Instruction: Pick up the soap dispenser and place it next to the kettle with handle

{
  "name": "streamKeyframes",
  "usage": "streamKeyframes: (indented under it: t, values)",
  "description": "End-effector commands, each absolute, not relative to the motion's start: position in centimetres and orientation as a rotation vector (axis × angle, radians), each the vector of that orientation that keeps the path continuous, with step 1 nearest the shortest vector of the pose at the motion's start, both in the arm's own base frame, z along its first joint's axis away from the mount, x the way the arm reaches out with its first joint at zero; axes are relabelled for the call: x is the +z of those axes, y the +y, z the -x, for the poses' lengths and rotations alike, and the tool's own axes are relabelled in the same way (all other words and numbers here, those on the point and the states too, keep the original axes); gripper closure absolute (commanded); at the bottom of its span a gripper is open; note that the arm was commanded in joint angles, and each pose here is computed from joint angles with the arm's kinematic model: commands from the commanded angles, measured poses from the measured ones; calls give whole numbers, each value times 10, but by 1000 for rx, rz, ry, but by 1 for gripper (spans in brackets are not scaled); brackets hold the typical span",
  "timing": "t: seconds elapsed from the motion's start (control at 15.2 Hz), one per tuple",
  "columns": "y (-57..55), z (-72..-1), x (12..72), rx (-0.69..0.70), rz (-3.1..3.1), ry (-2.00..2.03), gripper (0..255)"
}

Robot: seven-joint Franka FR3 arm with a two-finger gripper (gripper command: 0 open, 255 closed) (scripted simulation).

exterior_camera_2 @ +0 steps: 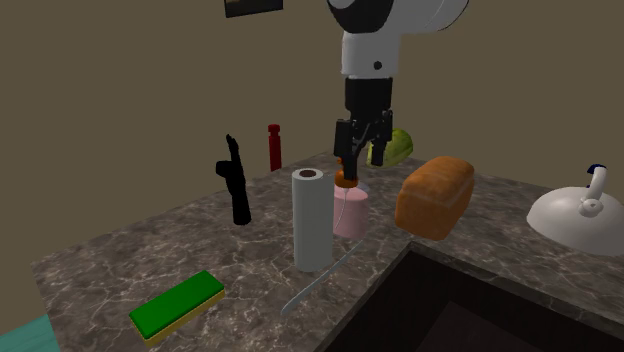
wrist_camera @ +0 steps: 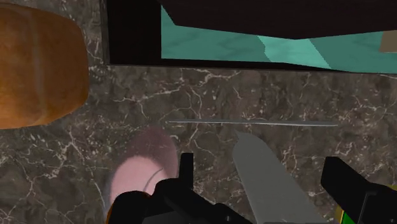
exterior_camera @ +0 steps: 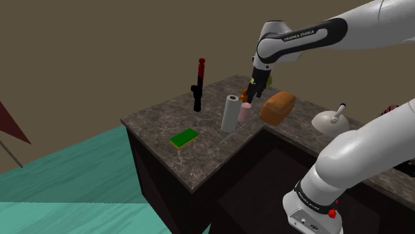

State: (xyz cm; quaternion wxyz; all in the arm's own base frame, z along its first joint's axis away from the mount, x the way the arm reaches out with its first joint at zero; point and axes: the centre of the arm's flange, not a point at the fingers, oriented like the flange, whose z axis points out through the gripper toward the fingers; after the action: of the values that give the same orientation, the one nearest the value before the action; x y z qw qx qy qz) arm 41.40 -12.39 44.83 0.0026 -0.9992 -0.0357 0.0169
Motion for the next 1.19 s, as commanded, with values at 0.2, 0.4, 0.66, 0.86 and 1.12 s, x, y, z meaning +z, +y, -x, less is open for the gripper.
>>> streamKeyframes:
  t: [0.2, 0.4, 0.66, 0.86, 1.12]
  values:
    - [-171, -445, 415, 31, 3135, -120, 0]
    - [-199, -464, 395, 19, 3135, -123, 0]
    - [-222, -480, 374, 9, 3135, -126, 0]
    - [-221, -480, 358, 9, 3135, -126, 0]
    - [-221, -479, 339, 9, 3135, -126, 0]
